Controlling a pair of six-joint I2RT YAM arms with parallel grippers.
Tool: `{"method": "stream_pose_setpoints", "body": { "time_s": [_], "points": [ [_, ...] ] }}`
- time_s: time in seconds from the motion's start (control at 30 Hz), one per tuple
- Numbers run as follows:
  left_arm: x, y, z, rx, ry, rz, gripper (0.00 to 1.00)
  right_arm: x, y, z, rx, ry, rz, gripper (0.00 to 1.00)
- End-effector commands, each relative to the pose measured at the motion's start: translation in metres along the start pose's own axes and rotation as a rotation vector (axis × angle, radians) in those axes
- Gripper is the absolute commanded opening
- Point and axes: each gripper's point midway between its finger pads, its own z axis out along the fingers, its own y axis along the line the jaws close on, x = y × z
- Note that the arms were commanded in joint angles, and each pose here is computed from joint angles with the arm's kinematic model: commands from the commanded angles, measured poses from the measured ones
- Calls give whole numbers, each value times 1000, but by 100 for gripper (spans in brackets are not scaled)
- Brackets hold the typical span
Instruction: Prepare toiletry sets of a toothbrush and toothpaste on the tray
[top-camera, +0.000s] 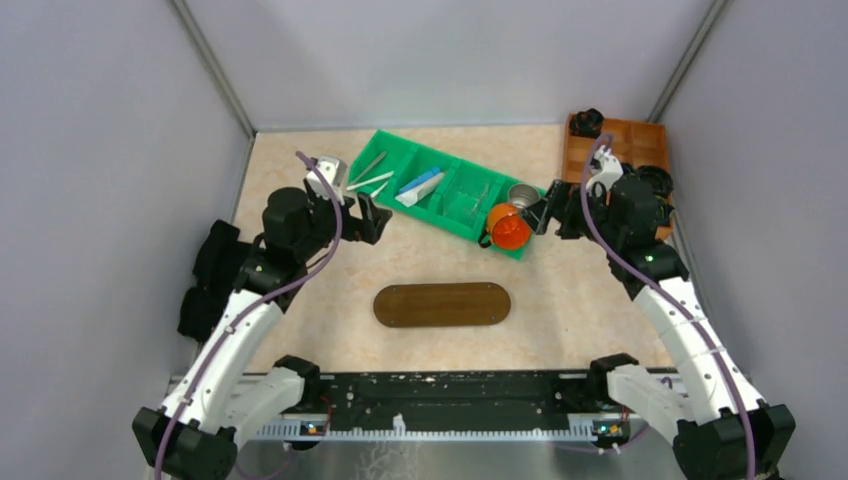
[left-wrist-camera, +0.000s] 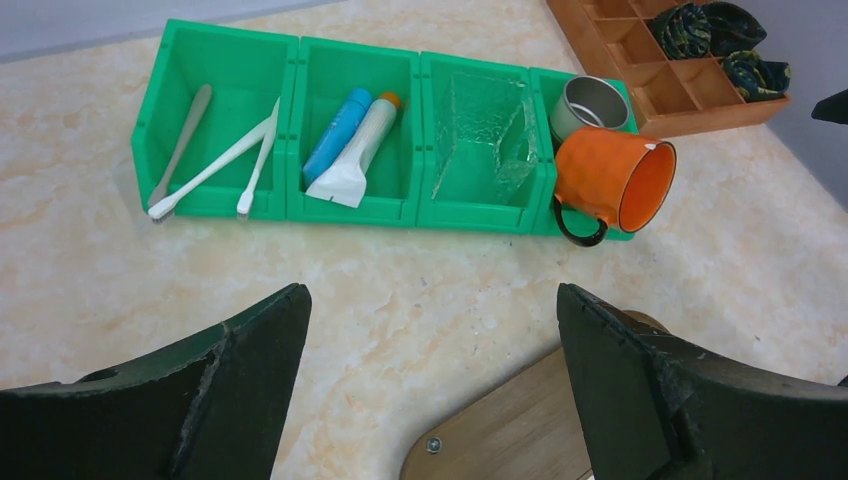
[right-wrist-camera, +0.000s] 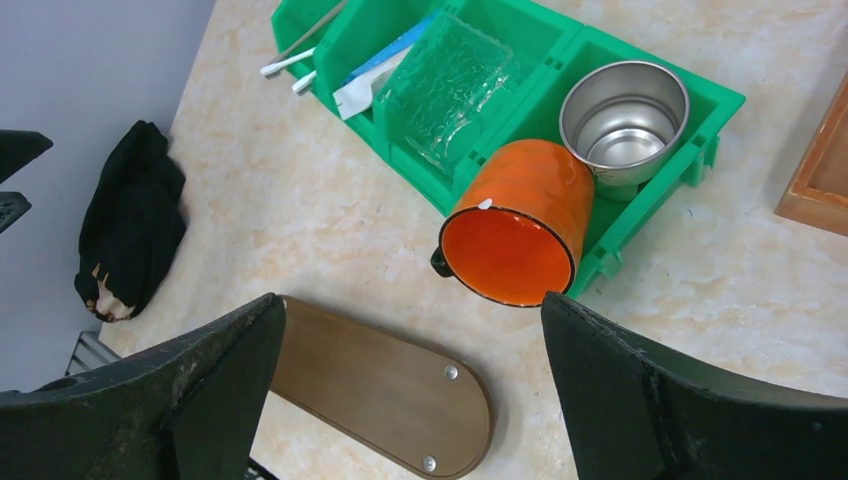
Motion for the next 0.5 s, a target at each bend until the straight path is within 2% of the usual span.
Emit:
{"method": "stream_pose_setpoints", "body": {
  "time_s": [0.0, 0.47],
  "points": [
    [-4, -1, -4, 10, -29, 15, 99, -13, 8, -3, -32, -52, -26, 99],
    [-2, 14, -9, -79, -18, -17, 99, 2, -1, -2, 0, -40, -13, 99]
  ]
}}
